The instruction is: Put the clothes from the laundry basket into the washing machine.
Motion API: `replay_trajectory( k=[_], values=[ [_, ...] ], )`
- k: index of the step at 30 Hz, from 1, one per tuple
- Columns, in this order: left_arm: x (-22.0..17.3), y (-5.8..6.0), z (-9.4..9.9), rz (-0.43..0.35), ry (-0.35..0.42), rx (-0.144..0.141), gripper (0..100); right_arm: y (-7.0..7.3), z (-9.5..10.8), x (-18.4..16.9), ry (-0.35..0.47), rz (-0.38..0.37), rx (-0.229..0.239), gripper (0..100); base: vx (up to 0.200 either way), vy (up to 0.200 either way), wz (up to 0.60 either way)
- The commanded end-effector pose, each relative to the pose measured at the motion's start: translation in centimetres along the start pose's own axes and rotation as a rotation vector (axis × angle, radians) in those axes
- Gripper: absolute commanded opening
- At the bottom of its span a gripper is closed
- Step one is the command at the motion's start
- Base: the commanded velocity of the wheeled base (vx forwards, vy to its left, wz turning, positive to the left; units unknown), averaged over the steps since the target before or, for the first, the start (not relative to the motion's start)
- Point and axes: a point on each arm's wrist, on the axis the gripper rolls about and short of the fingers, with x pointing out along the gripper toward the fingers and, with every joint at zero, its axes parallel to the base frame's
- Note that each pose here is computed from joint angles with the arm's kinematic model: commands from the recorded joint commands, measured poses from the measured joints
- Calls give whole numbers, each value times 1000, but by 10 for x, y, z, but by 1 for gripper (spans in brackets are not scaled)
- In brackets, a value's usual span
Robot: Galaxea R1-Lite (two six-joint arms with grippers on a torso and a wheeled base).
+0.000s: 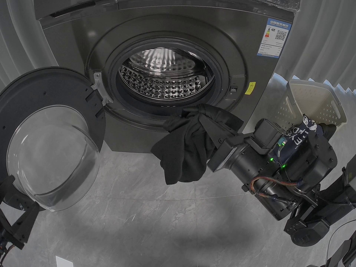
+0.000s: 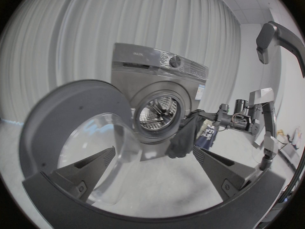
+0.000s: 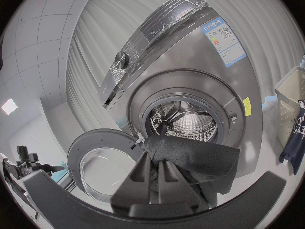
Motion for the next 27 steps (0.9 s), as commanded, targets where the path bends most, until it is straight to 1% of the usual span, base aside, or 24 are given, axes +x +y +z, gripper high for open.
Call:
replay_trajectory(
  k=[1,2,3,4,5,7,9,11,13,14,16,18,23,25,26,27],
  values=[
    [63,1,-10,-270,189,-57,100,7,-4,17,-32,21,27,0,0,0,0],
    [63,-2,-11,-310,195,-61,100,7,-6,19,-29,21,27,0,0,0,0],
    [64,-5,-12,-352,206,-71,100,6,-9,20,-24,18,27,0,0,0,0],
    [64,-5,-12,-352,206,-71,100,6,-9,20,-24,18,27,0,0,0,0],
    [69,-11,-14,-418,236,-94,100,7,-10,22,-28,19,36,0,0,0,0],
    [78,-14,-16,-436,271,-97,100,8,-9,24,-38,17,52,0,0,0,0],
    [86,-15,-18,-446,298,-103,100,8,-7,26,-47,18,54,0,0,0,0],
    [94,-19,-21,-472,324,-113,100,7,-5,27,-55,19,53,0,0,0,0],
    [100,-23,-24,-493,341,-115,100,7,-4,28,-60,19,52,0,0,0,0],
    [109,-26,-27,-511,359,-115,100,7,-1,31,-74,20,52,0,0,0,0],
    [122,-30,-29,-525,367,-113,100,7,1,33,-83,20,53,0,0,0,0],
    [133,-37,-33,-556,380,-110,100,7,1,33,-85,20,54,0,0,0,0],
    [169,-46,-44,-553,396,-111,100,6,3,33,-81,24,49,0,0,0,0],
    [181,-49,-49,-553,395,-119,100,5,4,33,-85,24,50,0,0,0,0],
    [186,-51,-51,-552,398,-127,100,4,5,33,-85,23,49,0,0,0,0],
    [192,-53,-54,-551,399,-141,100,4,5,33,-86,21,49,0,0,0,0]
  ],
)
